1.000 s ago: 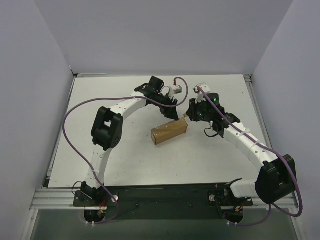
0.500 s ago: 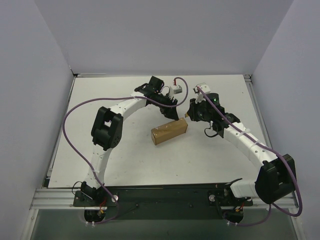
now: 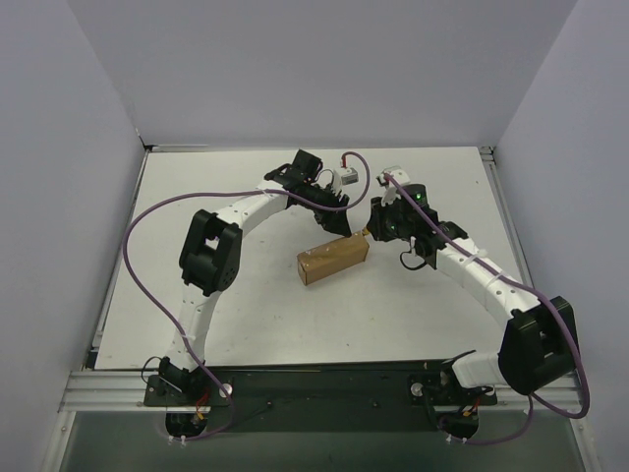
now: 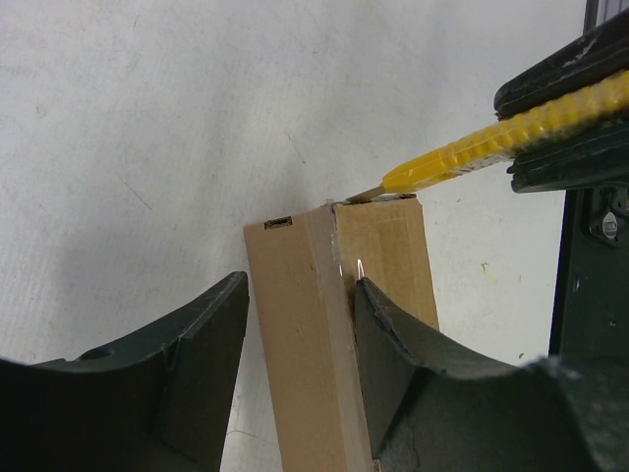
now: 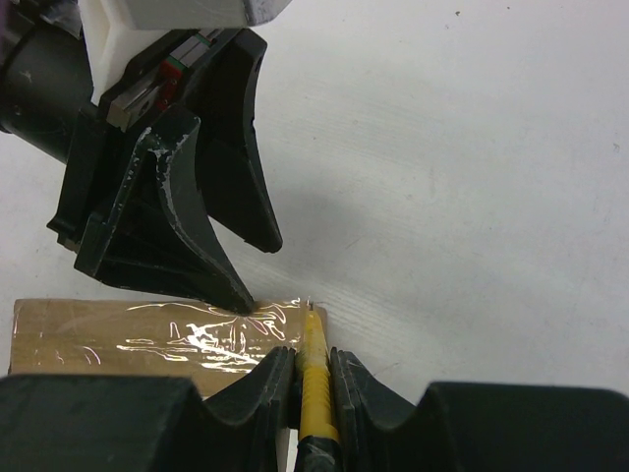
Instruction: Unpack the express box
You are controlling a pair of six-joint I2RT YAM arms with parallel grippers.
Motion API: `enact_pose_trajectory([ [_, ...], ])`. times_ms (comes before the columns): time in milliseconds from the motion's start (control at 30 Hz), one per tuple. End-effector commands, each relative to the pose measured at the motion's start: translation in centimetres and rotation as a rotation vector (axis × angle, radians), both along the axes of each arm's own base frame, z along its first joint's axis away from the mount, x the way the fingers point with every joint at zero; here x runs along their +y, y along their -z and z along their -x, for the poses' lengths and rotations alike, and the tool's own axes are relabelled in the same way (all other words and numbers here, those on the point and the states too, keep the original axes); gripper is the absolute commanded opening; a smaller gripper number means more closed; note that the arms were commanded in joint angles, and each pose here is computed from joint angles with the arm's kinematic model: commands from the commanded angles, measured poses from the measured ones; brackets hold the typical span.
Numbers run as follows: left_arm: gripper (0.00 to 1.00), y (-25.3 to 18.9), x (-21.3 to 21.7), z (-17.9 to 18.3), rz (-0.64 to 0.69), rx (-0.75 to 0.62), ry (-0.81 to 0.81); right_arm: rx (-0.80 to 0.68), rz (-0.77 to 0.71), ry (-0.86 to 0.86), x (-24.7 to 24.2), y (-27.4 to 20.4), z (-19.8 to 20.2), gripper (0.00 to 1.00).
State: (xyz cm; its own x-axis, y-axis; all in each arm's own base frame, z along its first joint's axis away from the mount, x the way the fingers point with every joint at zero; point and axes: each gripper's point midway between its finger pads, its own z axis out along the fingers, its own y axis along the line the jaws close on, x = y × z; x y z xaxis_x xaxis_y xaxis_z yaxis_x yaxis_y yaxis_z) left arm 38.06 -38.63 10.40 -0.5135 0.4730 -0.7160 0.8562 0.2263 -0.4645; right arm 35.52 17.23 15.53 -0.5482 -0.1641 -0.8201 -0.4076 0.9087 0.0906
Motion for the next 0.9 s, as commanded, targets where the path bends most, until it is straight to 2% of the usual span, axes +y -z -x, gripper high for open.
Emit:
enact_pose_trajectory([
  [0, 0.56, 3.2, 0.6, 0.9, -0.075, 0.038, 0.007, -0.016, -0.009, -0.027, 0.6, -0.9, -0.3, 0.00],
  [200, 0.56, 3.4, 0.6, 0.8, -0.079, 0.038, 0.002, -0.009, 0.002, -0.040, 0.7, -1.0, -0.1, 0.00],
  [600, 0.56, 4.2, 0.6, 0.3, -0.122, 0.034, -0.038, 0.108, 0.029, -0.023, 0.2, 0.0, 1.6, 0.00],
  [867, 0.55, 0.5, 0.4, 0.4, -0.047, 0.033, -0.049, 0.077, 0.035, -0.016, 0.5, -0.1, 0.6, 0.00],
])
